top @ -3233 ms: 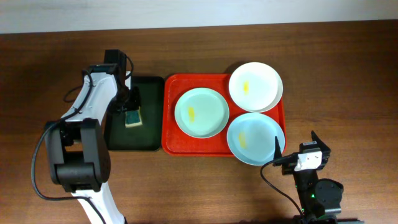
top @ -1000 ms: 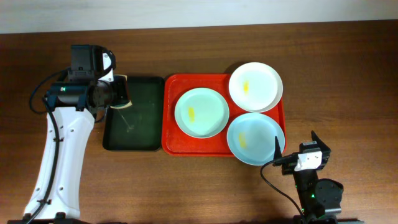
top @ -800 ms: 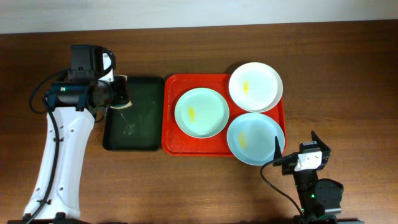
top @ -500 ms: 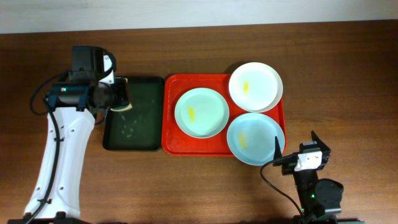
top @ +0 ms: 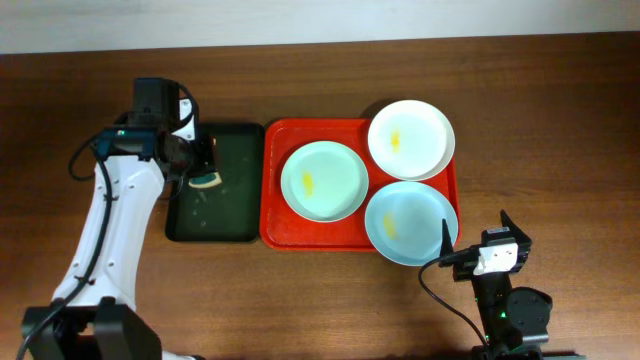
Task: Clean dirty plates on tray and stack at the side
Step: 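Lift the sponge with the left gripper above the black tray, then carry the sponge with the left gripper over the pale green plate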
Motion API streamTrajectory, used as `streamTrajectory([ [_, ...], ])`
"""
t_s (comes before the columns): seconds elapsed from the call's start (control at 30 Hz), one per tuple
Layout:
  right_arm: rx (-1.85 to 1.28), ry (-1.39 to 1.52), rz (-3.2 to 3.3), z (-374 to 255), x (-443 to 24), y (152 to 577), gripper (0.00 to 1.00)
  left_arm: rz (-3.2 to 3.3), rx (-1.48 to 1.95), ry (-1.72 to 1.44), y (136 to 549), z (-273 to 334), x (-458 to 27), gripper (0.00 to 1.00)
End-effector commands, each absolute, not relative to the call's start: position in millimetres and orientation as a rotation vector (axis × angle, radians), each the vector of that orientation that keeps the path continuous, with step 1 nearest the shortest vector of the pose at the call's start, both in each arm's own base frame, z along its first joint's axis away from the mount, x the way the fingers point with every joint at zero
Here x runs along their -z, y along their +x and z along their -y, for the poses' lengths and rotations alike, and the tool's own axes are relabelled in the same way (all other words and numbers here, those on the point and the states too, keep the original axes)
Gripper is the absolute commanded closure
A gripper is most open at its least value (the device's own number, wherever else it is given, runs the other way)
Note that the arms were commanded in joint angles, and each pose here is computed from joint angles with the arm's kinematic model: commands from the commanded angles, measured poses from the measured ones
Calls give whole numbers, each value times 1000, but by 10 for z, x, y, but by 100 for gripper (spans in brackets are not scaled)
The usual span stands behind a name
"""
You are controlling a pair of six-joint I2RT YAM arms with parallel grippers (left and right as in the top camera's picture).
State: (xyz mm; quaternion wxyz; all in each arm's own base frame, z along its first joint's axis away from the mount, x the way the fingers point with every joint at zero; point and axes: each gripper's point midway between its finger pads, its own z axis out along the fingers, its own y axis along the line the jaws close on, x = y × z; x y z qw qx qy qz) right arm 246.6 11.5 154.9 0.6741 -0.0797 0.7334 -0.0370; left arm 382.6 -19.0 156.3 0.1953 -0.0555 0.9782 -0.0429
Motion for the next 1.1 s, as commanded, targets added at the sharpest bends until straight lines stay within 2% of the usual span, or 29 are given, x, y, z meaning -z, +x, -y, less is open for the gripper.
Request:
streamTrajectory([
  [0.0, 102, -166, -1663, -74, -1509, 2468, 2, -2772, 145, -108, 3864, 325, -1408, 100],
  [0.2, 102, -166, -1663, -74, -1509, 2468, 1, -2774, 148, -57, 3970, 475, -1290, 100],
  [0.5, 102, -166, -1663, -74, -1509, 2468, 2, -2792, 20, -130, 3973, 309, -1392, 100],
  [0.67, 102, -166, -1663, -74, -1509, 2468, 1, -2762, 262, -48, 4031, 705, -1443, 100],
  [1.07, 102, -166, -1663, -74, -1509, 2468, 2, -2697, 336, 242, 3947, 1581, -1507, 100],
])
